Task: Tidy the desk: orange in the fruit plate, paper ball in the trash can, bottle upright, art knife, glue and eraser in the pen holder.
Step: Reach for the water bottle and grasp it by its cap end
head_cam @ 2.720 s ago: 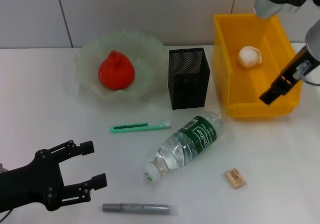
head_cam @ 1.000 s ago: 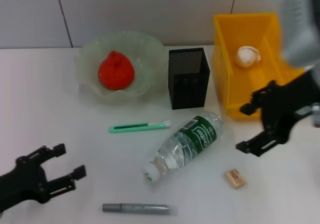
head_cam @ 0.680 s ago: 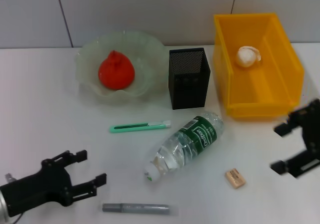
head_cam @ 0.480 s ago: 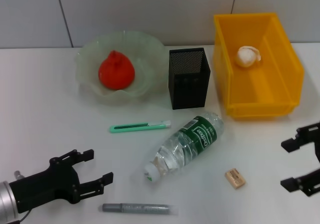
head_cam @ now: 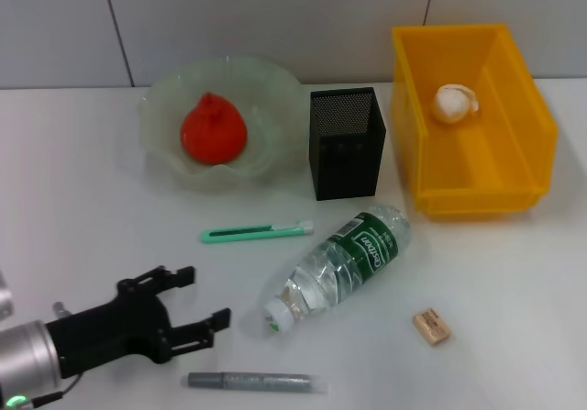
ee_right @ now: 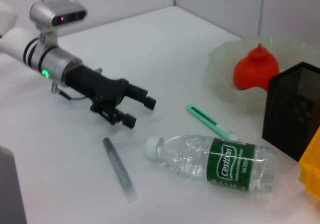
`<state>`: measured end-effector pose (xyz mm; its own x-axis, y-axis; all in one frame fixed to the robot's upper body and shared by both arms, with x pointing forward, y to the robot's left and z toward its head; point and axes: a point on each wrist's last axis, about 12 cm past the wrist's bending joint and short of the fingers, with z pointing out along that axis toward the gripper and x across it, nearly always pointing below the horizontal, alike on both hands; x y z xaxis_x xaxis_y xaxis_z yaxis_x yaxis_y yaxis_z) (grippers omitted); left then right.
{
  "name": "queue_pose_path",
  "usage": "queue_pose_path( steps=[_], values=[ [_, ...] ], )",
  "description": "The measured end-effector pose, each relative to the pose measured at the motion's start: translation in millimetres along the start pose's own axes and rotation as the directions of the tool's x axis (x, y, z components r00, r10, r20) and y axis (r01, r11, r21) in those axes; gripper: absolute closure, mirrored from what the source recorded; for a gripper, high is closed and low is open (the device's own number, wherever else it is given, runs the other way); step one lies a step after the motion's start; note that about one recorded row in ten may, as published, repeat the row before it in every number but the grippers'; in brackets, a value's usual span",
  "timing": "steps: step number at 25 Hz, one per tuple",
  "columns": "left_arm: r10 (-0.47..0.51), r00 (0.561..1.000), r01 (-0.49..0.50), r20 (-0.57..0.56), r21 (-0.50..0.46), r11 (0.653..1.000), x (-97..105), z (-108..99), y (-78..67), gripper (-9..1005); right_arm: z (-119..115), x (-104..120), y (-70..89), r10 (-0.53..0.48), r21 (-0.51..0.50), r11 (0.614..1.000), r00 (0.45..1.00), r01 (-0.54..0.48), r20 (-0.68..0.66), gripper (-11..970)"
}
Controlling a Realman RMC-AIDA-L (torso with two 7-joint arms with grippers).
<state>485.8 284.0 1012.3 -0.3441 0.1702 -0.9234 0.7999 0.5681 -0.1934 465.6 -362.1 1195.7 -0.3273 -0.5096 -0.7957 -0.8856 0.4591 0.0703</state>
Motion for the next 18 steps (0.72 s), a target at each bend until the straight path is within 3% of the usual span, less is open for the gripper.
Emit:
queue_pose_path(
  steps=[7, 18],
  values=[
    [0.059, 0.998, -0.058, -0.007, 0.091, 0.994, -5, 25, -9.3, 182, 1, 5, 0.1, 0.055, -0.012, 0.998, 0.998, -0.055, 0.026, 130],
    [0.093, 0.996, -0.094, 0.016, 0.078, 0.993, 0, 34, -15.3, 184, 3, 0, -2.1, 0.054, -0.010, 0.998, 0.998, -0.054, 0.042, 130]
  ],
)
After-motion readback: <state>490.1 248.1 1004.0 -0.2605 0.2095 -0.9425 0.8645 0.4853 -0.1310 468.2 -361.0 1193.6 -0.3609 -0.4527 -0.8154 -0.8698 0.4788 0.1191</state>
